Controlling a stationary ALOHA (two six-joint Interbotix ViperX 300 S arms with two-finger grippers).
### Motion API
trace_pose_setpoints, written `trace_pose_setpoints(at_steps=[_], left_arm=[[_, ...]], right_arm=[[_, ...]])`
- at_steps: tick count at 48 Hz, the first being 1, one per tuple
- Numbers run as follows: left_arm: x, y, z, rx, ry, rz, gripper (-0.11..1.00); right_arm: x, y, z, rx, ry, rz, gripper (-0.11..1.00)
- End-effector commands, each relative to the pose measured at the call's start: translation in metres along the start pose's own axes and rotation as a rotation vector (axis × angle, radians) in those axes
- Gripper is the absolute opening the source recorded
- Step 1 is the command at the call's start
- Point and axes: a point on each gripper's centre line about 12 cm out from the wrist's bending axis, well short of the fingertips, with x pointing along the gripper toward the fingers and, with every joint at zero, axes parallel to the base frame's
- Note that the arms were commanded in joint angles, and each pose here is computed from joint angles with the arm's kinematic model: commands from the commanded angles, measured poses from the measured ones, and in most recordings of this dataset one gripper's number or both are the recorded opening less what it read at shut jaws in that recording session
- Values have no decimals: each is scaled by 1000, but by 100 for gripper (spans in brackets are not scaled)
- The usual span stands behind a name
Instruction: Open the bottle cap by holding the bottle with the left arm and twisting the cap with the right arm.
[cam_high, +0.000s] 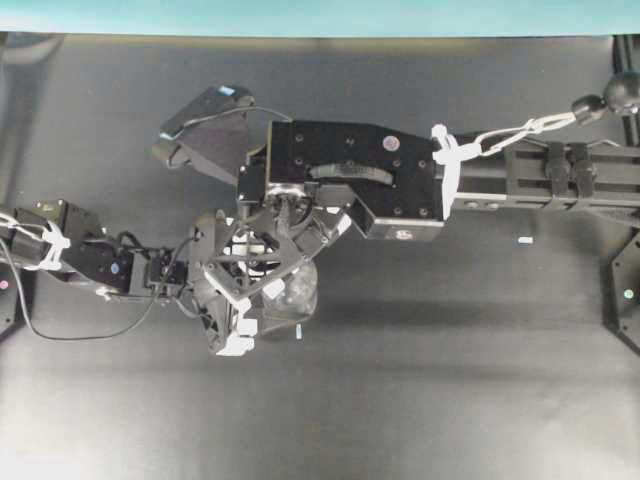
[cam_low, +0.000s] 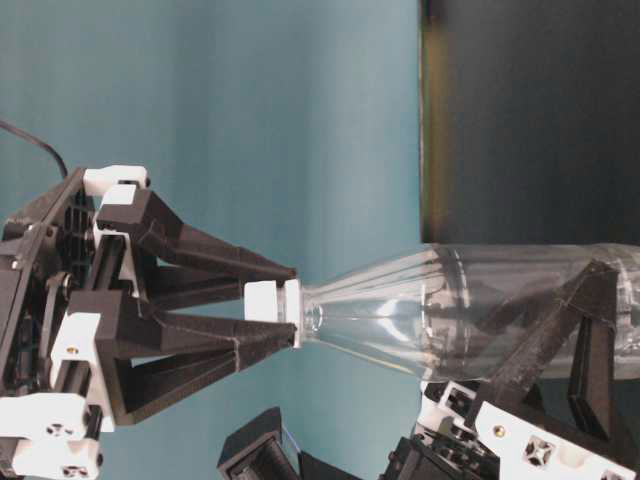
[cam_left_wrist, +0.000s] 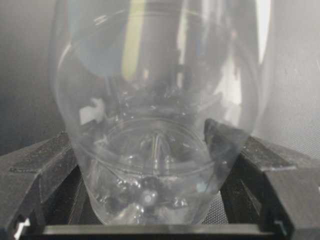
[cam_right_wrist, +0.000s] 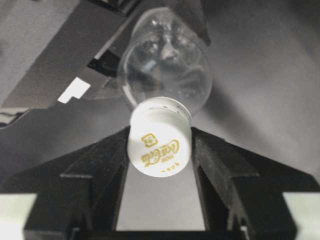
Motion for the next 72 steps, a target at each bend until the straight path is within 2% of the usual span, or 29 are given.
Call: trace_pose_setpoints(at_steps=[1,5,7,21,26,43,49,72], left_arm=[[0,-3,2,6,-8,-9,82],[1,-2,2,6,-7,-7,82],[0,-2,2,6,-8,-7,82],[1,-2,2,6,-7,-7,82],[1,-3,1,6,-5,-8,82],[2,-2,1,7,-5,-7,82],[2,-2,1,5,-4,-7,82],[3,-2,-1,5,-1,-7,82]], right_arm=[[-3,-3,3,-39,-4,3,36],[-3,-4,3,-96,-4,1,36],[-4,-4,3,-149,-4,1,36],[-4,-3,4,-587,-7,2,36],[-4,-3,4,-716,-7,1,36],[-1,-1,4,-1069,-52,4,36],[3,-2,3,-1123,-52,3,36],[2,-4,-1,-1118,-56,2,36]])
